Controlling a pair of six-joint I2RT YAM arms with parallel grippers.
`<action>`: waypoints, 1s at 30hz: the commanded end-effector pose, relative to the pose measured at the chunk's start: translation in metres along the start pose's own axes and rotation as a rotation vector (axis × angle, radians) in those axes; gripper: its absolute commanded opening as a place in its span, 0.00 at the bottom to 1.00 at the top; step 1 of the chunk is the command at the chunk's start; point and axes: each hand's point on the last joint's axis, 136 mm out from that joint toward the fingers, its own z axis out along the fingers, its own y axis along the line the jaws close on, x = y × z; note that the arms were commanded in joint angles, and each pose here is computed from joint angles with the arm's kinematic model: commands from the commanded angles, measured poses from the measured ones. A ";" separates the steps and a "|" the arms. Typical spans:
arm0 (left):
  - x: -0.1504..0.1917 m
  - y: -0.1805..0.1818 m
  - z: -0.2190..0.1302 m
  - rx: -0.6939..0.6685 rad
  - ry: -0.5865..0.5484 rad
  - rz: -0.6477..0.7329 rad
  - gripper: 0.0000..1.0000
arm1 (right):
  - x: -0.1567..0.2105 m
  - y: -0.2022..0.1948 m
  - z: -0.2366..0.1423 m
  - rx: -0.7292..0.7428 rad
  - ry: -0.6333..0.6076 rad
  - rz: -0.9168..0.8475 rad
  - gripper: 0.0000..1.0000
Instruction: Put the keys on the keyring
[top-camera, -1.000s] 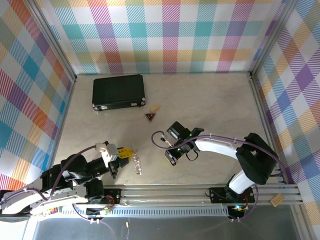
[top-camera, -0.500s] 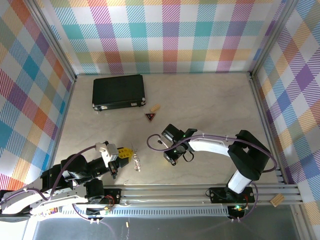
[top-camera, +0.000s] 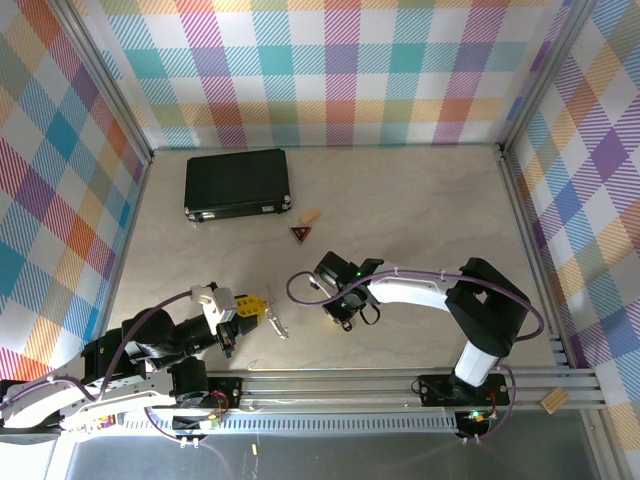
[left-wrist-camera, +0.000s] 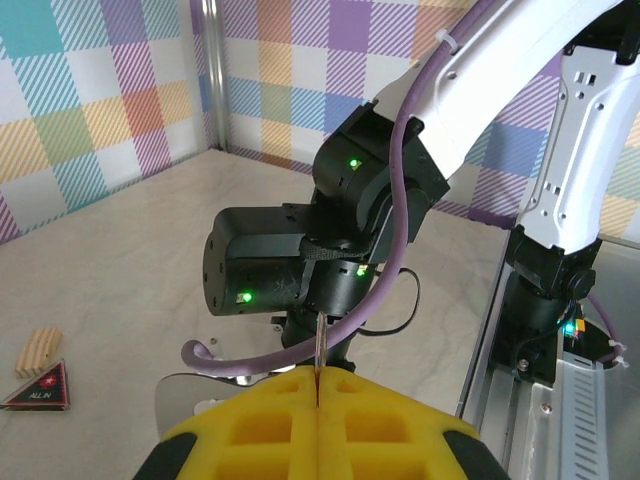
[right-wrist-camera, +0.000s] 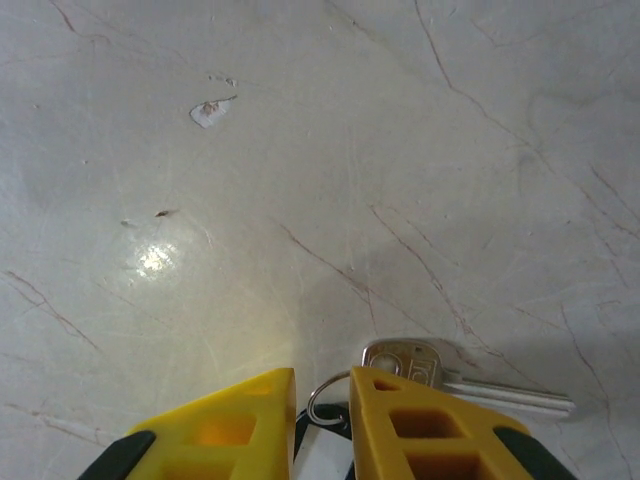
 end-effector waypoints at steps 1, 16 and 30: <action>-0.014 0.002 -0.003 -0.007 -0.061 -0.015 0.00 | 0.001 -0.001 0.002 0.027 0.022 -0.001 0.21; -0.015 0.001 -0.004 -0.004 -0.067 -0.017 0.00 | 0.005 -0.004 0.001 0.074 0.040 -0.028 0.15; -0.017 0.002 -0.008 -0.001 -0.087 -0.024 0.00 | 0.014 -0.009 -0.003 0.134 0.053 -0.067 0.20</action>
